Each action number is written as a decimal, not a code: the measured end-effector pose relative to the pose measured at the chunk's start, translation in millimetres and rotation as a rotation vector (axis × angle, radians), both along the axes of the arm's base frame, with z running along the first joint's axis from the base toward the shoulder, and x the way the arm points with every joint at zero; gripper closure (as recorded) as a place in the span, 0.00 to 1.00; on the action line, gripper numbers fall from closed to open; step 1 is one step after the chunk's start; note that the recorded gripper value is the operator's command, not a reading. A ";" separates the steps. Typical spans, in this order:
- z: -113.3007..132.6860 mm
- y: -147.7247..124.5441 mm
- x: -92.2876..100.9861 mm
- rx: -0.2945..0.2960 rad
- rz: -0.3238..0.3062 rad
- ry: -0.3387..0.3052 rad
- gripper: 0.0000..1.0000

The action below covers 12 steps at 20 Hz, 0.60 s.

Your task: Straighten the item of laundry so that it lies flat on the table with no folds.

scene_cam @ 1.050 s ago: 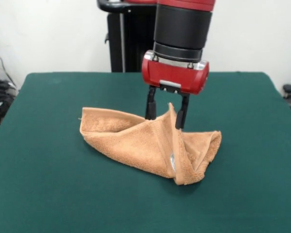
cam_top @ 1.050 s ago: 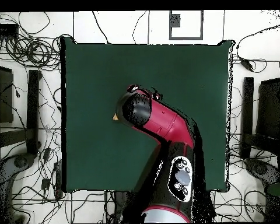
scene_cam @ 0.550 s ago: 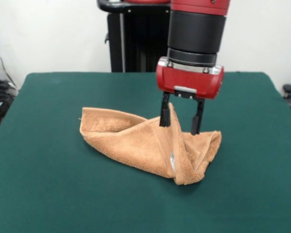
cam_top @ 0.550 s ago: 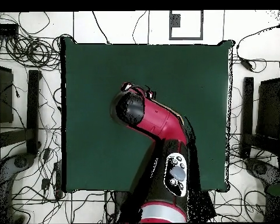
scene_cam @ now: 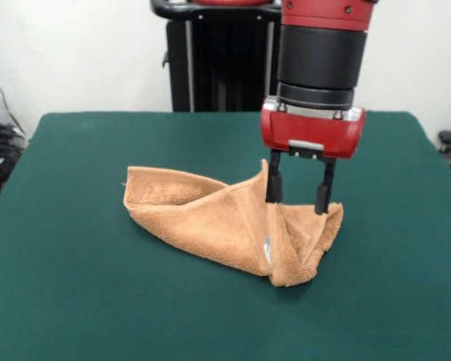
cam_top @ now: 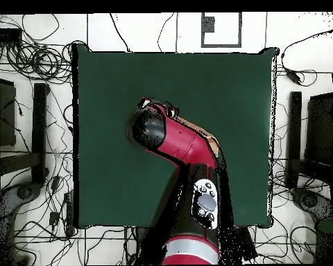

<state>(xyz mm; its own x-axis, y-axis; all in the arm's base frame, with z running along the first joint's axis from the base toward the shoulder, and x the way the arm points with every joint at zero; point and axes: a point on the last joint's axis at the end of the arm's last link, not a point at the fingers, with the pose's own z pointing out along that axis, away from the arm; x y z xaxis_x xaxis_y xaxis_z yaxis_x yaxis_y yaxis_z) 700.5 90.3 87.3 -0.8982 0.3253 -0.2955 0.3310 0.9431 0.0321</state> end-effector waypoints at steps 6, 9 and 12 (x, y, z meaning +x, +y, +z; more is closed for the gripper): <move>3.3 16.2 -9.9 -0.050 0.028 0.003 0.00; 1.7 23.4 -19.2 -0.081 0.039 0.021 0.00; 2.3 27.3 -25.5 -0.096 0.037 0.037 0.00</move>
